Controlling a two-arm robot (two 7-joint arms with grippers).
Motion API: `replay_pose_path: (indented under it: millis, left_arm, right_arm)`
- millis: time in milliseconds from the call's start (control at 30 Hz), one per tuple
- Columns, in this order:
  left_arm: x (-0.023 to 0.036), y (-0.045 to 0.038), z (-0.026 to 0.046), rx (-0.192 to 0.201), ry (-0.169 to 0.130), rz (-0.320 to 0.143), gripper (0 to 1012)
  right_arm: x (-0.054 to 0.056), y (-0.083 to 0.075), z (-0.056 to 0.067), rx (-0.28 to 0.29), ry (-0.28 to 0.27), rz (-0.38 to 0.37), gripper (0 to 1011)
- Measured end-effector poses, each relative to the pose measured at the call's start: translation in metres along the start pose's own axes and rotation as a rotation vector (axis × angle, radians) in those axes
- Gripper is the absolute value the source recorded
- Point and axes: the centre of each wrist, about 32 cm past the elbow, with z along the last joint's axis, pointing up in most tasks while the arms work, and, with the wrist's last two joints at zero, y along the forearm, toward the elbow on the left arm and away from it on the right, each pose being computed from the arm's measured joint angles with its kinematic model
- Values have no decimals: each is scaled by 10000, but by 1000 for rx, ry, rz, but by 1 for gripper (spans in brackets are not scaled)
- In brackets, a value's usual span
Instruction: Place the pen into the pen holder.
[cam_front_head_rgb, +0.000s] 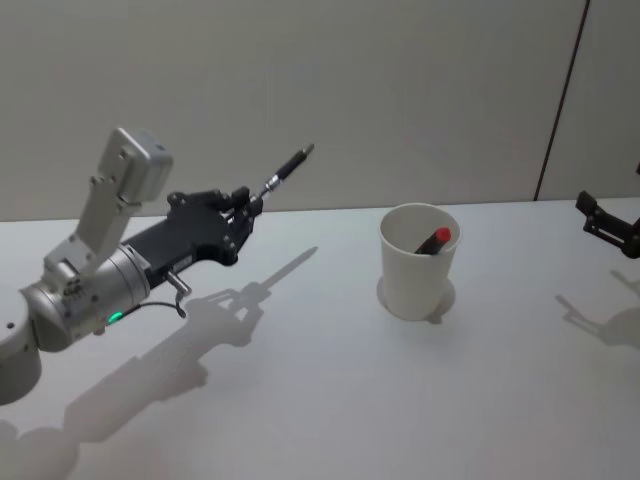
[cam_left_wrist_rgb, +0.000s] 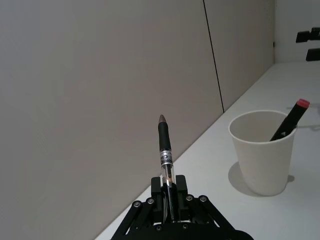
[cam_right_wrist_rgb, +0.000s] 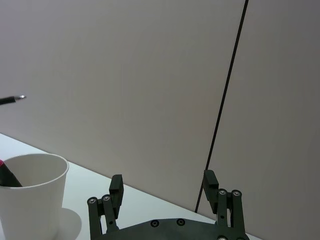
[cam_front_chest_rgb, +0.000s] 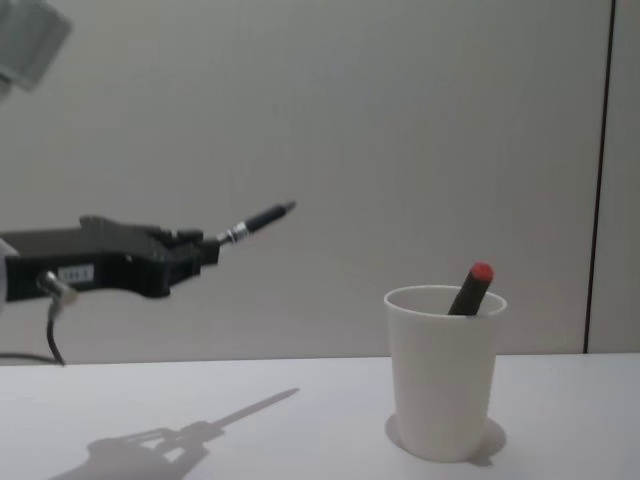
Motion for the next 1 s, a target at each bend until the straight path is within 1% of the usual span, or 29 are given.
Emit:
replay_pose_path:
  millis: [67,133,167,233,267,300,333,467,500,533,567,600,633,700,733,833,933,1000]
  left_arm:
    - [23,11,17,-16,-7,-1,169]
    - [65,24,58,-54,-25,-4,169]
    - [74,24,67,-60,-29,-5,169]
    - [89,21,87,-81,-40,-10,169]
    - [103,12,112,-99,-49,-15,169]
    - [111,2,127,-110,-54,-18,169]
    - [122,-17,149,-130,-64,-25,167]
    - [133,-77,195,-167,-79,-40,169]
    - [136,-119,221,-187,-89,-49,167]
    - [136,-138,231,-195,-93,-53,167]
    - [136,-176,250,-211,-100,-62,167]
    - [136,-176,250,-211,-100,-62,169]
    - [138,-222,273,-230,-106,-70,169]
    - [139,-256,289,-247,-111,-77,167]
    - [142,-292,308,-261,-115,-82,167]
    - [148,-355,344,-287,-123,-90,169]
    - [157,-395,380,-310,-132,-91,169]
    - [160,-405,394,-316,-135,-90,169]
  right_arm:
    - [0,0,0,0,0,0,1001]
    - [0,3,2,2,2,1,1001]
    - [0,3,2,2,2,1,1001]
    - [1,14,12,7,7,5,1001]
    - [2,19,17,11,11,8,1001]
    - [3,35,34,19,18,13,1001]
    - [3,43,43,24,22,17,1001]
    - [-6,92,87,51,49,39,1001]
    - [-10,113,108,63,61,49,1001]
    - [-12,124,118,69,68,54,1001]
    - [-15,136,129,75,77,61,1001]
    - [-24,165,157,91,91,73,1001]
    - [-24,165,157,91,91,73,1001]
    - [-37,206,195,112,114,91,1001]
    - [-43,220,209,120,124,100,1001]
    - [-64,286,275,154,160,129,1001]
    - [-88,356,344,187,194,159,1001]
    - [-118,432,417,224,233,193,1001]
